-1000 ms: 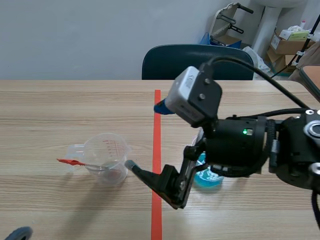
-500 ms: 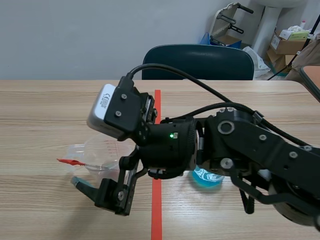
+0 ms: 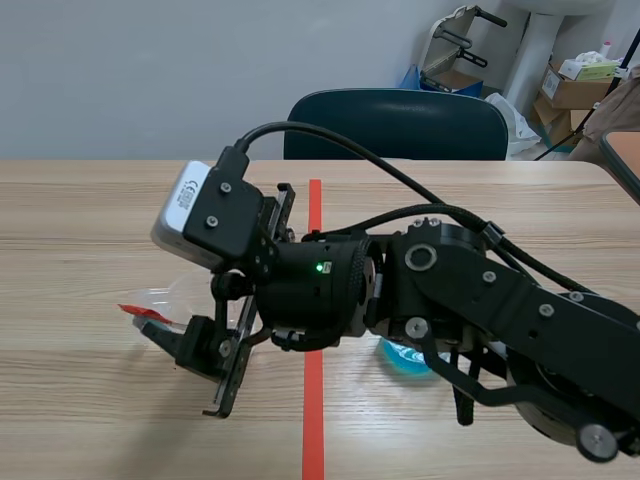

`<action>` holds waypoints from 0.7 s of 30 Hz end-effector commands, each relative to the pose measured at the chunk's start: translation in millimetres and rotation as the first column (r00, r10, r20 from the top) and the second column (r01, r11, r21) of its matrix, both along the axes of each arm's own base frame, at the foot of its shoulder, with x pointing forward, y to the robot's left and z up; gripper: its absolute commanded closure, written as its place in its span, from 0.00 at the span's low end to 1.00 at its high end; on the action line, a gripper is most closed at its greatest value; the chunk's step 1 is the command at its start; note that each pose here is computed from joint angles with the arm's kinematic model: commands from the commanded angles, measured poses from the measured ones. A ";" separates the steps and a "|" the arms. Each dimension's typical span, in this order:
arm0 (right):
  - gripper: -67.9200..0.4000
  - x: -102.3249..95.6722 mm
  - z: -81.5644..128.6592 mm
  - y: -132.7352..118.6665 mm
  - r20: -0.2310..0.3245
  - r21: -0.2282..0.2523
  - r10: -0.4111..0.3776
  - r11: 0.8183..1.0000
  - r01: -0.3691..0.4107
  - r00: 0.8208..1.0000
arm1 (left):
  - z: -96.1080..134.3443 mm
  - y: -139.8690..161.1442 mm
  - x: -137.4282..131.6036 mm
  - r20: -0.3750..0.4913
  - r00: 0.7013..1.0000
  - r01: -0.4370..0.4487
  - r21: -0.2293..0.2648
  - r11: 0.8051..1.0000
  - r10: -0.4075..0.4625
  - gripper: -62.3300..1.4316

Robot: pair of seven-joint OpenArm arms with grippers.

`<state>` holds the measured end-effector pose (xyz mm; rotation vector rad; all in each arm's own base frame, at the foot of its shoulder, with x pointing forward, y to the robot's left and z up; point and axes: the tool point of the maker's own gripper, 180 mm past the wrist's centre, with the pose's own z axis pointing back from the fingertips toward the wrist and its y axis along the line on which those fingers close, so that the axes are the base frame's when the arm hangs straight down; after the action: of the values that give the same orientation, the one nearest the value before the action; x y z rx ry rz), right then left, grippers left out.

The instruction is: Do the redox reaction experiment

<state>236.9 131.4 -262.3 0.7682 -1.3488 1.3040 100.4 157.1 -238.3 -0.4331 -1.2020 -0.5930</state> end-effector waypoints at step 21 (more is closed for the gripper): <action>0.99 12.4 28.0 -1.1 0.024 0.074 -0.017 0.997 0.015 1.000 | 7.0 -5.0 1.1 0.012 1.000 0.007 -0.038 0.999 -0.007 0.00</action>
<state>241.3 129.3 -255.8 0.7871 -1.3678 1.2584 98.8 155.2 -238.6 -0.4505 -1.1933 -0.5931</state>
